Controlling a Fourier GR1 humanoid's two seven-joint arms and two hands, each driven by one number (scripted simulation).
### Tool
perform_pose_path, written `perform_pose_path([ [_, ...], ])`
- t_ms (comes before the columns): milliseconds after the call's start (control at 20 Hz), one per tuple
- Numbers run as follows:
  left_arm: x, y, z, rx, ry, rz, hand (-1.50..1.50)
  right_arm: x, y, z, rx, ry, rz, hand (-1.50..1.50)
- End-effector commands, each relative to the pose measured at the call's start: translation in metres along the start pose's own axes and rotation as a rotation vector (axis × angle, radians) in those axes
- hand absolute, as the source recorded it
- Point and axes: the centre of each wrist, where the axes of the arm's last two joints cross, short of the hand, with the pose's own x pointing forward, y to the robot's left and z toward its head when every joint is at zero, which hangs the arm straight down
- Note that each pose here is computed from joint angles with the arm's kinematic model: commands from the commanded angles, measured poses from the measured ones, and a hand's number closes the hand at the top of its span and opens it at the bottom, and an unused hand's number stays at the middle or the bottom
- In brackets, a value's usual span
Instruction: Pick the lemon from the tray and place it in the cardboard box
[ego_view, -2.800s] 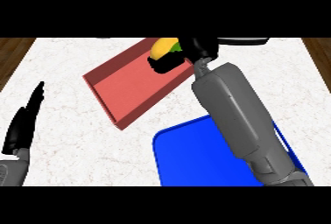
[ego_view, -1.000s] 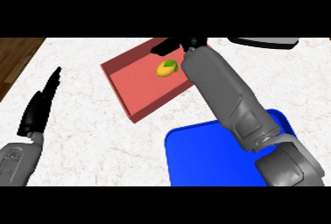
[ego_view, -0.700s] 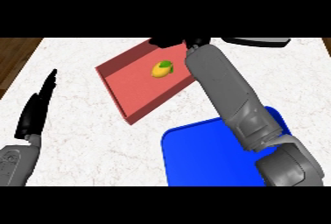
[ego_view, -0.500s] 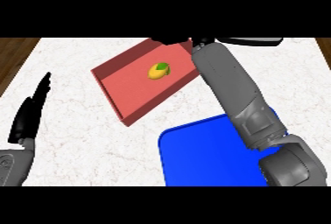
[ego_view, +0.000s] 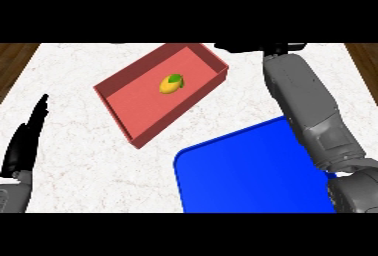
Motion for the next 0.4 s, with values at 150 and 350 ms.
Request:
perform_pose_path([
  [150,0.01,0.019,0.005,-0.007,0.016,-0.007,0.0,-0.057,-0.077,0.004,0.021,-0.012,0.023,-1.5],
  [350,-0.009,0.008,0.01,0.022,0.052,0.005,0.0,-0.063,-0.097,0.006,0.133,0.02,0.071,-1.5],
])
